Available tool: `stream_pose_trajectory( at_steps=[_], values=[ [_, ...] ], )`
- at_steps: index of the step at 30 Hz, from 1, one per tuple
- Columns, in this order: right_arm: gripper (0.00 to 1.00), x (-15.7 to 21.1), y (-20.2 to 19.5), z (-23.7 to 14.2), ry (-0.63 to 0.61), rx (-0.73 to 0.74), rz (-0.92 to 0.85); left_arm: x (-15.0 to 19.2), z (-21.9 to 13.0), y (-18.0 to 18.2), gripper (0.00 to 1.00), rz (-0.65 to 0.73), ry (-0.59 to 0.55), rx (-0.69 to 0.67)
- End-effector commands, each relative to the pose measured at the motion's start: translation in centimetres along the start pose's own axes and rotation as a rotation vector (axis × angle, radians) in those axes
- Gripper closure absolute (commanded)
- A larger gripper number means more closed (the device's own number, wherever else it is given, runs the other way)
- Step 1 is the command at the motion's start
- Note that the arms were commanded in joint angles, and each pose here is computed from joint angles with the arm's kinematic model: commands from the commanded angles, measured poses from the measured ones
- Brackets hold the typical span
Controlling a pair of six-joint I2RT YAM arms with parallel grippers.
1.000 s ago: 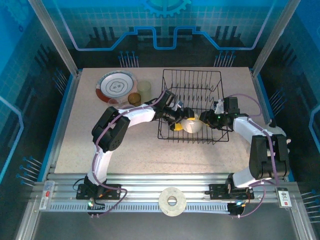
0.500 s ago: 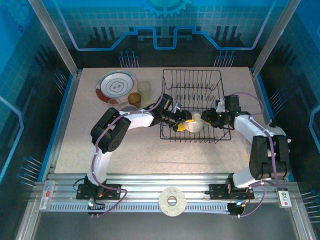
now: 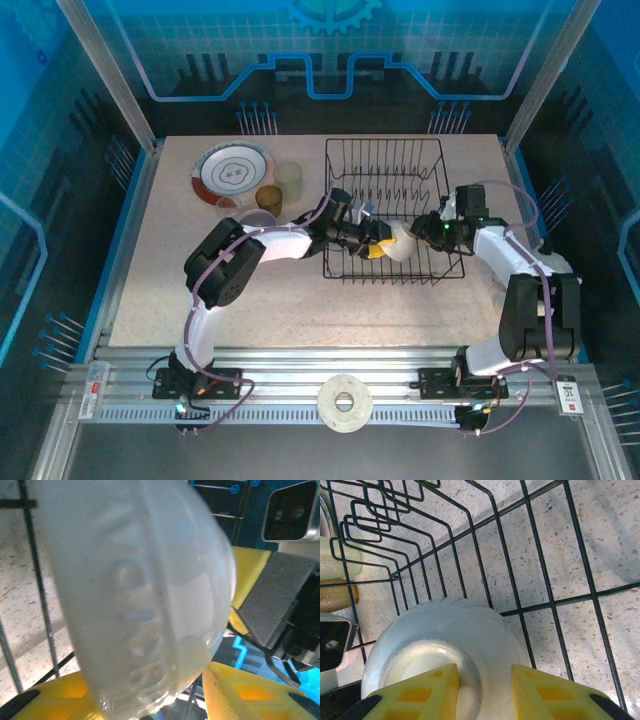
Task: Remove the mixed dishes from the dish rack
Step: Pick up the bowl from the dish rack.
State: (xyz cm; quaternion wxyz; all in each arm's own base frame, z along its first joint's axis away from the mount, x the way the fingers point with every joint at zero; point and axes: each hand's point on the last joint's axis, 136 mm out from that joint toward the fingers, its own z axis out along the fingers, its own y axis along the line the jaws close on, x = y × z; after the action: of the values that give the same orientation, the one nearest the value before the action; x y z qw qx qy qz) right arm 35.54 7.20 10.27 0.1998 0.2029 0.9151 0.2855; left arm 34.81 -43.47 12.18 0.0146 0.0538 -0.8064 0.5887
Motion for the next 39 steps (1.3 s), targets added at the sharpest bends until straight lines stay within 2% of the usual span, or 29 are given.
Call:
stream_pose_trajectory(
  at_steps=[1, 12, 21, 29, 33, 39],
  values=[
    [0.65, 2.3, -0.2, 0.0, 0.108, 0.018, 0.036, -0.2, 0.1, -3.9, 0.59, 0.093, -0.014, 0.123],
    [0.65, 1.9, 0.0, 0.0, 0.103, 0.015, 0.032, -1.2, 1.6, -3.2, 0.78, 0.065, -0.026, 0.156],
    [0.65, 1.3, 0.6, -0.5, 0.089, 0.015, 0.021, -1.4, 2.0, -3.6, 0.99, 0.066, -0.031, 0.186],
    [0.63, 0.1, 1.4, -2.3, 0.040, 0.033, -0.020, -1.4, 1.3, -6.6, 1.00, 0.093, -0.035, 0.269],
    [0.55, -0.7, 2.4, -4.1, -0.023, 0.029, -0.054, -1.0, 0.2, -9.8, 1.00, 0.146, -0.038, 0.321],
    [0.29, -1.4, 4.1, -7.1, -0.113, -0.007, -0.094, -0.3, -1.4, -14.3, 1.00, 0.219, -0.042, 0.392]
  ],
)
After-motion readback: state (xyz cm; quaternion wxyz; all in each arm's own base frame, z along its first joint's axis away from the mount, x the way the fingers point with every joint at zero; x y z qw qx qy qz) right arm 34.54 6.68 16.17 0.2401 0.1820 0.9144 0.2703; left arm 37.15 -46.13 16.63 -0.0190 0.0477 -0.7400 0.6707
